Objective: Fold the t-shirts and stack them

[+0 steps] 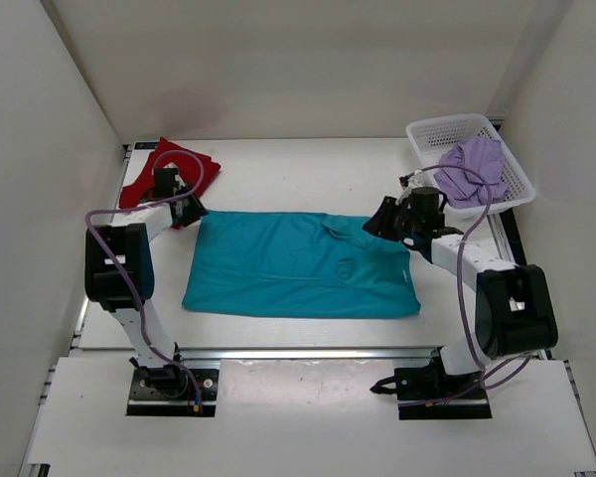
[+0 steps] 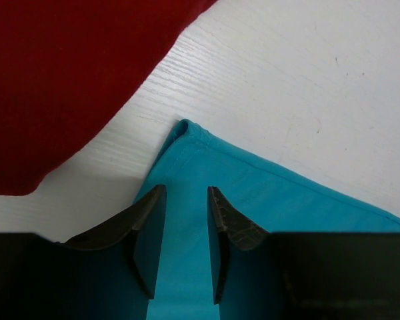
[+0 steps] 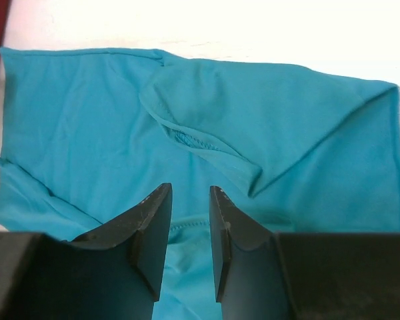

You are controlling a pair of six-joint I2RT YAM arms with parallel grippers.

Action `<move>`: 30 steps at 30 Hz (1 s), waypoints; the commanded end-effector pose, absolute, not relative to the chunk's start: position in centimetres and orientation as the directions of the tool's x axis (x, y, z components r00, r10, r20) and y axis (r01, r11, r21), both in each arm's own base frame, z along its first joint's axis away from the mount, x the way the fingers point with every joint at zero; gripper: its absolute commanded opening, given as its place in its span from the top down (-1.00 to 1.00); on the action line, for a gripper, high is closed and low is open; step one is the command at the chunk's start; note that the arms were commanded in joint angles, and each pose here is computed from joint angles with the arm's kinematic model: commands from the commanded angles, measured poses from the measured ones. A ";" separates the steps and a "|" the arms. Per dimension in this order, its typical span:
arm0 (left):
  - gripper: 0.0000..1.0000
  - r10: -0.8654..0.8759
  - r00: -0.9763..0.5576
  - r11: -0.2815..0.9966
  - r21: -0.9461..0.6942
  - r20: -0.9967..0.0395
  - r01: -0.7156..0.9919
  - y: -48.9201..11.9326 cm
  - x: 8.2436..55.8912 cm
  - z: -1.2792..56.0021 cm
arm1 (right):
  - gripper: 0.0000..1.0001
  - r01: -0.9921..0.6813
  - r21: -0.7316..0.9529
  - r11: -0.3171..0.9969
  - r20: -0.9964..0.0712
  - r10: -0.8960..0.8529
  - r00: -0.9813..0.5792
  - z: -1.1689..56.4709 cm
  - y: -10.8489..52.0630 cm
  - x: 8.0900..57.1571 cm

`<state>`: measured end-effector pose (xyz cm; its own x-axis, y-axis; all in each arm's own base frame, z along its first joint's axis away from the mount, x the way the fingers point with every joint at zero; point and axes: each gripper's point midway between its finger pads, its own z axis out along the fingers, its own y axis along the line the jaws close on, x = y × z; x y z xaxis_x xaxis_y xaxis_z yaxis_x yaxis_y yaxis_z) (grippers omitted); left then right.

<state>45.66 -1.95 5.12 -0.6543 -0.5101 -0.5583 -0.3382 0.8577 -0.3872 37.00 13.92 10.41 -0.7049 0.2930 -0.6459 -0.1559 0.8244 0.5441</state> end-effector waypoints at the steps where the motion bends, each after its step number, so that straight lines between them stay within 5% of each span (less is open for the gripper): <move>1: 0.17 -0.490 -0.624 0.871 -0.382 -0.609 -0.310 -1.8 45.9 7.4 | 0.44 -0.153 0.509 0.847 -0.657 0.268 -0.704 9.6 14.1 38.8; 11: 0.15 -0.491 -0.628 0.870 -0.380 -0.604 -0.314 -2.0 46.1 7.1 | 0.43 -0.080 0.464 0.882 -0.584 0.236 -0.777 4.6 13.5 38.9; 30: 0.15 -0.485 -0.627 0.873 -0.376 -0.610 -0.310 -2.2 46.8 6.9 | 0.56 -0.092 0.486 0.869 -0.580 0.242 -0.778 4.5 14.6 39.8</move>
<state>45.62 -2.60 5.08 -0.6633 -0.4945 -0.5617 -0.3233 0.8663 -0.3809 37.58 14.16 2.93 -0.8207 0.2396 -0.5187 -0.0512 0.8733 0.4845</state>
